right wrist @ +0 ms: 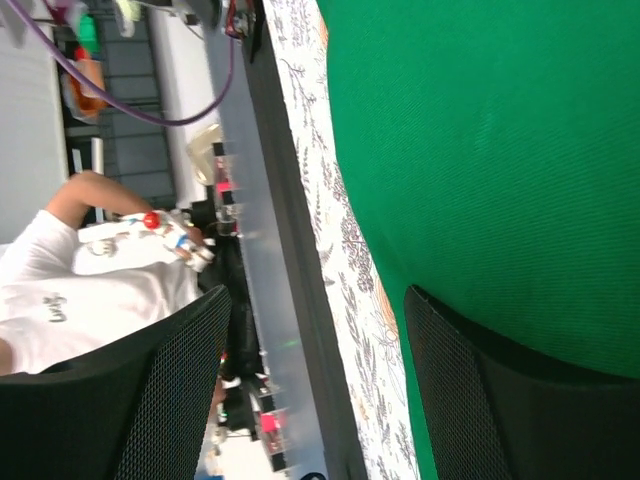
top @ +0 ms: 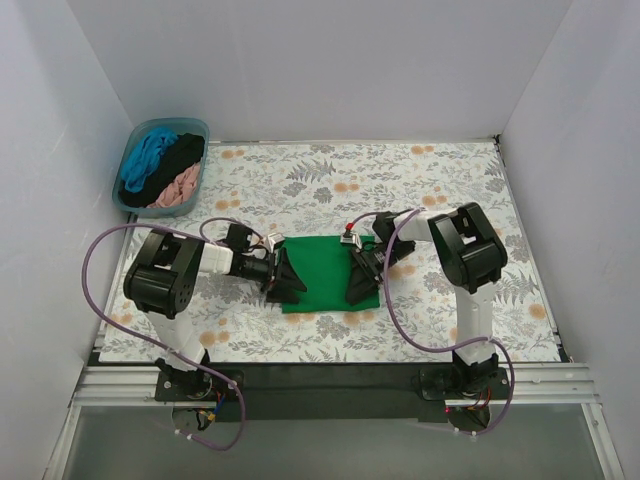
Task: Fold and stack the t-shirts
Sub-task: Fold the tshirt
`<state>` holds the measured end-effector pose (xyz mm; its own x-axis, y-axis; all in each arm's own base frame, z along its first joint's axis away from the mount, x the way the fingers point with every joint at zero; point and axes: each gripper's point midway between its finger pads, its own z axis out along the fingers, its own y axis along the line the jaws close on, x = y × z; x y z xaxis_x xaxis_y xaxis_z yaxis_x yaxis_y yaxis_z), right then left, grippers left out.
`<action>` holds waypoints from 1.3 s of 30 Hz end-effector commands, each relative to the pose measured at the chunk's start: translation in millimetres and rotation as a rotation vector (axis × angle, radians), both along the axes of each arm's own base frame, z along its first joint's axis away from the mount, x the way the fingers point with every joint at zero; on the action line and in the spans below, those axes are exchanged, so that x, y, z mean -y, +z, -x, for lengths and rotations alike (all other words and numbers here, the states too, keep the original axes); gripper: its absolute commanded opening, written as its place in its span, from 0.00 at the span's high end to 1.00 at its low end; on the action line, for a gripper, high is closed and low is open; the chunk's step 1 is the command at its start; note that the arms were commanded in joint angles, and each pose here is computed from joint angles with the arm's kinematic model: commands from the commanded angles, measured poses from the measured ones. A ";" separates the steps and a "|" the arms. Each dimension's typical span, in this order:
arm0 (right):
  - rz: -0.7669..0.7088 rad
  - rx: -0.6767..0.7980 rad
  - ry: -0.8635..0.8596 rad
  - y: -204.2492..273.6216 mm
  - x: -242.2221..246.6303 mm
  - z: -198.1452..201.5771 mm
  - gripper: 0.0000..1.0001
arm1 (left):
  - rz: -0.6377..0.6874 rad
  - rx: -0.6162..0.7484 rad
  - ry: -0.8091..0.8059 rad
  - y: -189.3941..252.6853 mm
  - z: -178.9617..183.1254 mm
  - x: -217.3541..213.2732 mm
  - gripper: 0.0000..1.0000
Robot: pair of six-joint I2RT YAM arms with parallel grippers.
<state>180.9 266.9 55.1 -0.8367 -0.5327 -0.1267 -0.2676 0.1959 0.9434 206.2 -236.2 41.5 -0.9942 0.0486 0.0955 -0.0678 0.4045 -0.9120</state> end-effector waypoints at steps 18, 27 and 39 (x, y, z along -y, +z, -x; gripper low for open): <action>-0.087 0.474 -0.263 84.0 -7.1 -124.7 0.21 | 0.056 0.441 0.114 78.4 -90.1 15.9 0.42; 0.070 0.434 -0.326 -3.2 3.8 -179.8 0.25 | 0.018 0.428 0.286 30.2 -174.1 -11.5 0.43; 0.158 0.779 -0.508 97.9 28.9 -241.3 0.18 | -0.074 0.715 0.299 115.3 -209.7 -57.1 0.36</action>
<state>389.2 249.6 69.0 -0.8375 -0.2281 -0.4966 -0.5409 0.4759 0.6936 406.9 -198.4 84.0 -0.8993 -0.2282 -0.3731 0.2405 0.4545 -0.8577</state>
